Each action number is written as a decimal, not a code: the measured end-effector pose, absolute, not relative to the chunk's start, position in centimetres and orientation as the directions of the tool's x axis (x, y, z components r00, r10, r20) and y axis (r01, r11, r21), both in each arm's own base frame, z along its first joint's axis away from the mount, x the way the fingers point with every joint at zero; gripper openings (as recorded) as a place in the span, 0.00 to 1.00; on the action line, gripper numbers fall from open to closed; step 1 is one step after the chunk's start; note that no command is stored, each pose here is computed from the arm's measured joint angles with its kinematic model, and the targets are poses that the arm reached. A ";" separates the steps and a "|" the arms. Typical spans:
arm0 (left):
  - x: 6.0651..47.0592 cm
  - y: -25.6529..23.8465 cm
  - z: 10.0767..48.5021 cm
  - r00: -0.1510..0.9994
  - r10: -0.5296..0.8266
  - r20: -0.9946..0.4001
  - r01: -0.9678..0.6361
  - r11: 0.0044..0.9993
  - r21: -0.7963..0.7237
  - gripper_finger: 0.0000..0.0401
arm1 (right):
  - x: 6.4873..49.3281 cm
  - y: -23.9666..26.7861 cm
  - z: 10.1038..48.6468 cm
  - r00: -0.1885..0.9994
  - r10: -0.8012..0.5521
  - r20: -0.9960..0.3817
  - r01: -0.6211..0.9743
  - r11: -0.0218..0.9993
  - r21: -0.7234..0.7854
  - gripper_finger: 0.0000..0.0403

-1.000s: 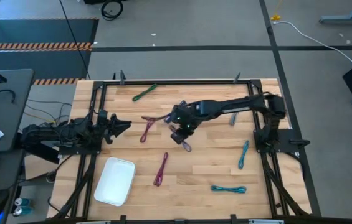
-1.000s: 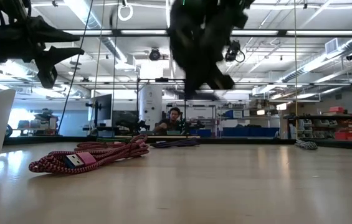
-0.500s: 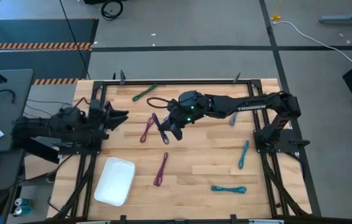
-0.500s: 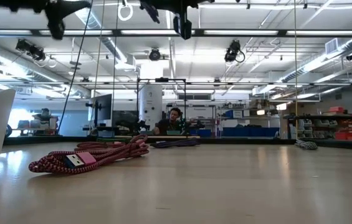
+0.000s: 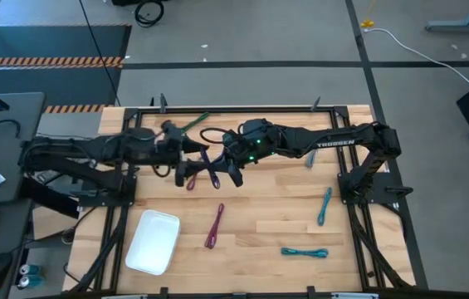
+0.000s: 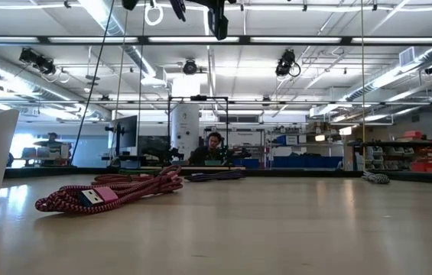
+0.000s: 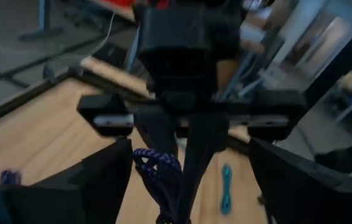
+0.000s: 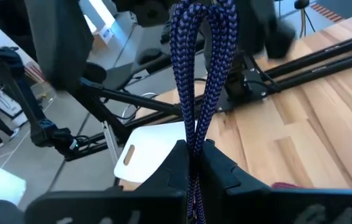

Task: Pick and place USB-C Cables
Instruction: Put the bottom purple charger cable into the white bin, then put the bottom blue charger cable into the white bin

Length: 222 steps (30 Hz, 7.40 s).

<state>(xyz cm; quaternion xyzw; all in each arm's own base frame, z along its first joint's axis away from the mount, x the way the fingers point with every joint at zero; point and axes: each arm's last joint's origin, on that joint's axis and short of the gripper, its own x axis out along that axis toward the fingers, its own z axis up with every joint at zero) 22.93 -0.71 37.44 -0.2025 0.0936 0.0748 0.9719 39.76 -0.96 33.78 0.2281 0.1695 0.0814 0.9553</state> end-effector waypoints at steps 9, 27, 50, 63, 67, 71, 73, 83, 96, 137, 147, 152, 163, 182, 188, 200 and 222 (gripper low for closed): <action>23.7 -0.7 38.2 0.939 0.112 -0.325 -0.231 0.906 -0.355 0.55 | 39.9 -0.6 34.1 0.938 0.232 -0.257 -0.095 0.886 0.454 0.04; 22.2 -2.4 40.2 0.949 0.041 -0.313 -0.143 0.940 -0.311 0.03 | 37.9 -3.1 34.3 0.886 0.288 -0.362 -0.053 0.841 0.539 0.30; 13.9 -12.6 27.8 0.306 -0.231 -0.924 -0.664 0.643 -0.381 0.04 | 34.7 -4.2 29.7 0.678 -0.010 -0.735 0.247 0.945 0.215 0.32; 13.2 -13.2 21.6 0.290 -0.248 -0.924 -0.765 0.520 -0.380 0.04 | 34.7 -3.7 29.6 0.665 -0.003 -0.747 0.216 0.958 0.189 0.32; 13.1 -13.1 21.5 0.277 -0.238 -0.931 -0.767 0.528 -0.363 0.04 | 34.5 -3.6 29.5 0.651 -0.001 -0.759 0.218 0.958 0.186 0.32; 12.8 -12.8 21.4 0.246 -0.207 -0.947 -0.779 0.539 -0.320 0.06 | 34.2 -3.6 29.5 0.628 0.002 -0.778 0.226 0.957 0.184 0.32; 12.7 -12.7 21.3 0.235 -0.195 -0.952 -0.782 0.543 -0.304 0.11 | 33.7 -3.6 29.7 0.616 0.003 -0.788 0.232 0.955 0.184 0.32; 13.2 -12.7 22.5 0.265 -0.327 -0.907 -0.771 0.493 -0.403 0.50 | 28.9 -0.7 32.7 0.536 0.043 -0.843 0.257 0.943 0.212 0.32; 15.2 -10.4 32.1 0.816 0.117 -0.566 -0.524 0.564 -0.638 0.52 | 23.0 11.6 25.6 0.333 0.440 -0.834 0.059 0.873 0.484 0.32; 15.3 -10.4 32.7 0.813 0.079 -0.576 -0.441 0.730 -0.523 0.43 | 20.7 19.5 18.1 0.188 0.206 -0.960 0.205 0.948 0.244 0.19; 15.3 -10.4 32.7 0.813 0.077 -0.577 -0.441 0.728 -0.525 0.43 | 19.9 16.9 14.6 0.116 0.157 -0.981 0.190 0.966 0.177 0.47; 15.3 -10.4 32.7 0.813 0.077 -0.577 -0.443 0.724 -0.528 0.43 | 20.1 17.2 13.7 0.186 0.239 -0.953 0.079 0.963 0.258 0.43; 15.4 -10.4 32.8 0.816 0.074 -0.573 -0.442 0.719 -0.536 0.43 | 20.5 17.0 12.6 0.149 0.182 -0.972 0.141 0.969 0.203 0.09; 16.6 -11.2 35.0 0.930 0.046 -0.366 -0.203 0.893 -0.401 0.43 | 36.1 10.2 35.8 0.970 0.063 -0.236 0.044 0.904 0.426 0.05; 17.3 -11.6 37.4 0.987 0.027 -0.157 -0.071 0.957 -0.280 0.43 | 37.0 7.3 41.3 0.983 -0.049 0.175 -0.019 0.930 0.368 0.04; 19.5 -8.5 39.2 0.979 0.205 0.008 -0.193 0.933 -0.304 0.69 | 37.1 6.6 41.6 0.975 -0.069 0.211 -0.002 0.947 0.320 0.04; 23.8 -6.4 38.5 0.994 0.092 0.065 -0.082 0.986 -0.143 0.09 | 37.2 6.5 41.5 0.977 -0.068 0.201 0.004 0.954 0.301 0.12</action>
